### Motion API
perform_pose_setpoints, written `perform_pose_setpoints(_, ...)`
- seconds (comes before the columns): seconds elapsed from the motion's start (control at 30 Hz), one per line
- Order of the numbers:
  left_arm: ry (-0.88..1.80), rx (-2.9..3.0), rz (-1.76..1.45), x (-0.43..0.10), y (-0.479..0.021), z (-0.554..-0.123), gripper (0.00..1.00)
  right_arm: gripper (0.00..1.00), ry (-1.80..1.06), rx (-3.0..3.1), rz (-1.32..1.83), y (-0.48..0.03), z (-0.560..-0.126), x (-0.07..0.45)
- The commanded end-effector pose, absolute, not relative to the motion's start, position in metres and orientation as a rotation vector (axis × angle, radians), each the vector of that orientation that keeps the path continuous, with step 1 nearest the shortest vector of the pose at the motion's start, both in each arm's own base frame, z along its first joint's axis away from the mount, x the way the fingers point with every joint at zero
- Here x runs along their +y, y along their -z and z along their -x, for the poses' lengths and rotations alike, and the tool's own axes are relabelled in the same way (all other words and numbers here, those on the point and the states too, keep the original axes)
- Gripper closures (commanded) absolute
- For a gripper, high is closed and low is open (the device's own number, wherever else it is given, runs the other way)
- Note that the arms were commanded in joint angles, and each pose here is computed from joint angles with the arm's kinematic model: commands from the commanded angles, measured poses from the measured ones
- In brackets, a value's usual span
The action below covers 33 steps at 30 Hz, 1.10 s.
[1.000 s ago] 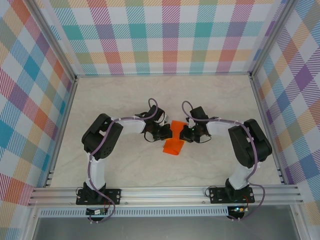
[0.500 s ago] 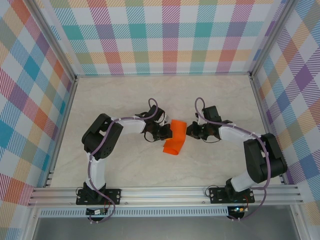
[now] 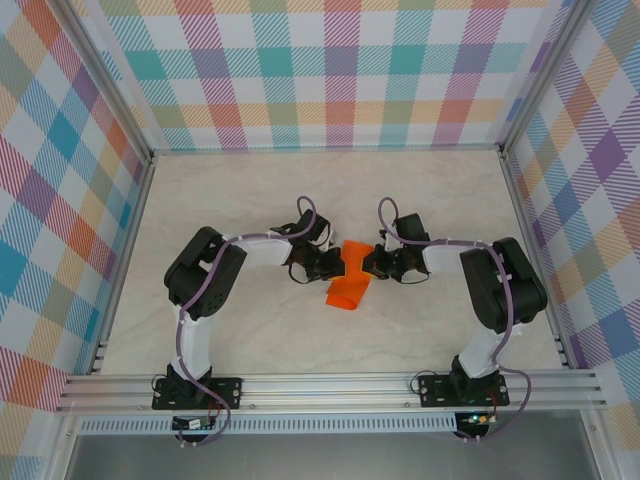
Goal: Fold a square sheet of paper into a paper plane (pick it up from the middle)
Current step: Fold the square sheet of paper in half at the center of the table.
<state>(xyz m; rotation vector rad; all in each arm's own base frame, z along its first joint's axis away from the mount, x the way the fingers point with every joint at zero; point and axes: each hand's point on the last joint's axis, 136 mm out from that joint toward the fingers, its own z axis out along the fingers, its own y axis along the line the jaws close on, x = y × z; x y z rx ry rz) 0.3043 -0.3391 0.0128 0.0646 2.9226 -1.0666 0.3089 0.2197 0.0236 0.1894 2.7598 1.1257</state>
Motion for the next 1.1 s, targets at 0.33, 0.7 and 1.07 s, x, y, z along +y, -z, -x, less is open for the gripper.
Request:
perform_pose_setpoints(0.33,0.380,3.317,0.141,-0.247,0.092,-0.233,1.00,1.00,-0.814,2.697,-0.341,-0.029,-0.327,0.165)
perform_pose_setpoints(0.7,0.392,3.311,0.136,-0.250,0.091,-0.235,1.00,0.98,-1.130,2.617,-0.112,-0.064,-0.331,0.228)
perform_pose_setpoints(1.07,0.362,3.335,0.134,-0.245,0.096,-0.230,1.00,1.00,-1.063,2.652,-0.323,-0.021,-0.354,0.209)
